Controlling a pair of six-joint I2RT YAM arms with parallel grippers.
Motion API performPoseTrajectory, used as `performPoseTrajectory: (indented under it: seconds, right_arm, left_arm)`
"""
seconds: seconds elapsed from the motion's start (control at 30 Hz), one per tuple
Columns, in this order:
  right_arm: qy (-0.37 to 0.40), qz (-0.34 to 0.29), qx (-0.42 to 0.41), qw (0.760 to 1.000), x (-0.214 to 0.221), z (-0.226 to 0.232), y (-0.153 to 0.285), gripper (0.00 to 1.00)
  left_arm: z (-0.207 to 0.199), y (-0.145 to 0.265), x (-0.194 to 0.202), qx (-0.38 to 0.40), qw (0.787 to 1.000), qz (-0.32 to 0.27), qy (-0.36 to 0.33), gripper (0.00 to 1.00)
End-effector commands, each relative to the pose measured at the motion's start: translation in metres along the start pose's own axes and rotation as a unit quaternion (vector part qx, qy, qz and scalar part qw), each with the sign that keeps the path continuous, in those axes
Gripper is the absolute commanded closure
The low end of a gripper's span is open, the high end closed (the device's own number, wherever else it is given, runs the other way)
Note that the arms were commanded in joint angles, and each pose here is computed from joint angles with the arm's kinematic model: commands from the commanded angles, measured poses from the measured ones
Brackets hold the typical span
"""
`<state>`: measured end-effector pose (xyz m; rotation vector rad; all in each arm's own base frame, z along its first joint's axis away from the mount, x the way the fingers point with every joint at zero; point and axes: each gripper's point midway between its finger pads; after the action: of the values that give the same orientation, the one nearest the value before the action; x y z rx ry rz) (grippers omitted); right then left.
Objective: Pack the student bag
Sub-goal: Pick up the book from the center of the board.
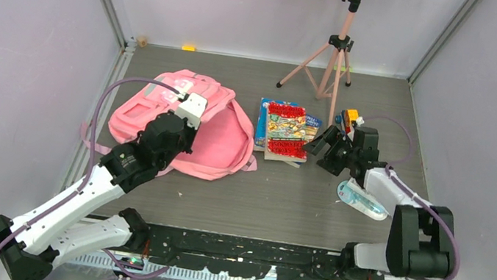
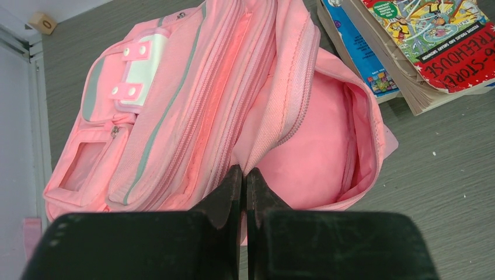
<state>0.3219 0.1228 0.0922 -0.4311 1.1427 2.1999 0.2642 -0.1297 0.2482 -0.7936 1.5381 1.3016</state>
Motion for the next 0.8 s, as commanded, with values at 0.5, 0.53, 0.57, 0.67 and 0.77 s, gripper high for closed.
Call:
performPoseTrajectory:
  seconds: [0.5,0.53,0.57,0.67,0.77]
  right_arm:
    - [-0.135,0.009,-0.160,0.978,0.000,0.022,-0.051,0.32]
    - [-0.136,0.006,-0.165,0.977,-0.001,0.023,-0.051,0.33]
    - [-0.143,0.006,-0.167,0.976,-0.001,0.024,-0.051,0.35]
    - [-0.150,0.003,-0.175,0.973,-0.004,0.028,-0.048,0.38]
    - [-0.161,-0.001,-0.181,0.970,-0.006,0.033,-0.043,0.41]
  left_arm:
    - [0.003,0.003,-0.036,-0.008,0.997,-0.066,0.024,1.00]
    - [0.003,0.004,-0.036,-0.009,0.997,-0.066,0.024,1.00]
    - [0.003,0.004,-0.036,-0.009,0.997,-0.067,0.024,1.00]
    - [0.003,0.004,-0.036,-0.009,0.997,-0.067,0.023,1.00]
    - [0.004,0.004,-0.036,-0.009,0.997,-0.067,0.023,1.00]
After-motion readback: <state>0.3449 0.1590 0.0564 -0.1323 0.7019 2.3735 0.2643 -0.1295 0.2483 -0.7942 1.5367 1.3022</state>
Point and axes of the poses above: each gripper's point midway between its finger pads, its own y axis back along the fingers, its own z axis along the line the jaws close on, x = y × z, and after that the axes turned 10 degrees about y, right-handed
